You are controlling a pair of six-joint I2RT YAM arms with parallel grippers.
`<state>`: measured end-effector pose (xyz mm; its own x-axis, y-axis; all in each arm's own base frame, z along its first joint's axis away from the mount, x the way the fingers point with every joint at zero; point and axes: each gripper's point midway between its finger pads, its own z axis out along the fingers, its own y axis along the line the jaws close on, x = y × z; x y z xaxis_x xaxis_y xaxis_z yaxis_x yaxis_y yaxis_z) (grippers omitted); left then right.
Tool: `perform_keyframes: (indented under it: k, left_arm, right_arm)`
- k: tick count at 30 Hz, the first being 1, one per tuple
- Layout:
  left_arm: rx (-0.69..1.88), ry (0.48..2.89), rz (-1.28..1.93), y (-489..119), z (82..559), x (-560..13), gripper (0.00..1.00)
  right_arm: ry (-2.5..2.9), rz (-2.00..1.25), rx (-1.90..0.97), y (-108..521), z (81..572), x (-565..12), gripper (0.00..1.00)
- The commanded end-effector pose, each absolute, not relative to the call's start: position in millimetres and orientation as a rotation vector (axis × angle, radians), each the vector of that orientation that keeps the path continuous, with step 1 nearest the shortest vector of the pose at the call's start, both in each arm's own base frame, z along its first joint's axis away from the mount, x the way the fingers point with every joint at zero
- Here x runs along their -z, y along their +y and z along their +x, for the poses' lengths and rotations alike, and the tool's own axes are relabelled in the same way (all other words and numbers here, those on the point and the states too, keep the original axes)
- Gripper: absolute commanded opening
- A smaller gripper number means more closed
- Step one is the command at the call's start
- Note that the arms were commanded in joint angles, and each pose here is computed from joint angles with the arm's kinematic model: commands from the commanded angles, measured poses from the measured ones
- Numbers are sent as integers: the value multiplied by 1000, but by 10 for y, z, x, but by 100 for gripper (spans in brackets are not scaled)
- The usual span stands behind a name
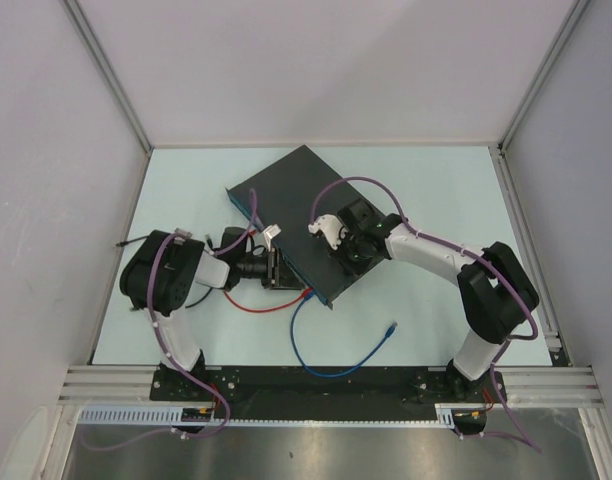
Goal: Pull the plug from the switch port
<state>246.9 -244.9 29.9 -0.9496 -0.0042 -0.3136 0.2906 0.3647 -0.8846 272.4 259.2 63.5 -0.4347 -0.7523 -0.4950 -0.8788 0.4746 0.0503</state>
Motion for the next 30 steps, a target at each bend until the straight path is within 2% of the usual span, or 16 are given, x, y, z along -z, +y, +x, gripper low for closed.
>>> perform_keyframes:
  k: [1, 30]
  left_arm:
    - [1656, 2273, 353, -2525, 2537, -425, 38]
    - [1799, 2323, 387, -2735, 2483, -299, 31]
  right_arm:
    - [2305, -1356, -434, 2657, 2742, -644, 0]
    - [2275, -1391, -395, 2656, 2740, -673, 0]
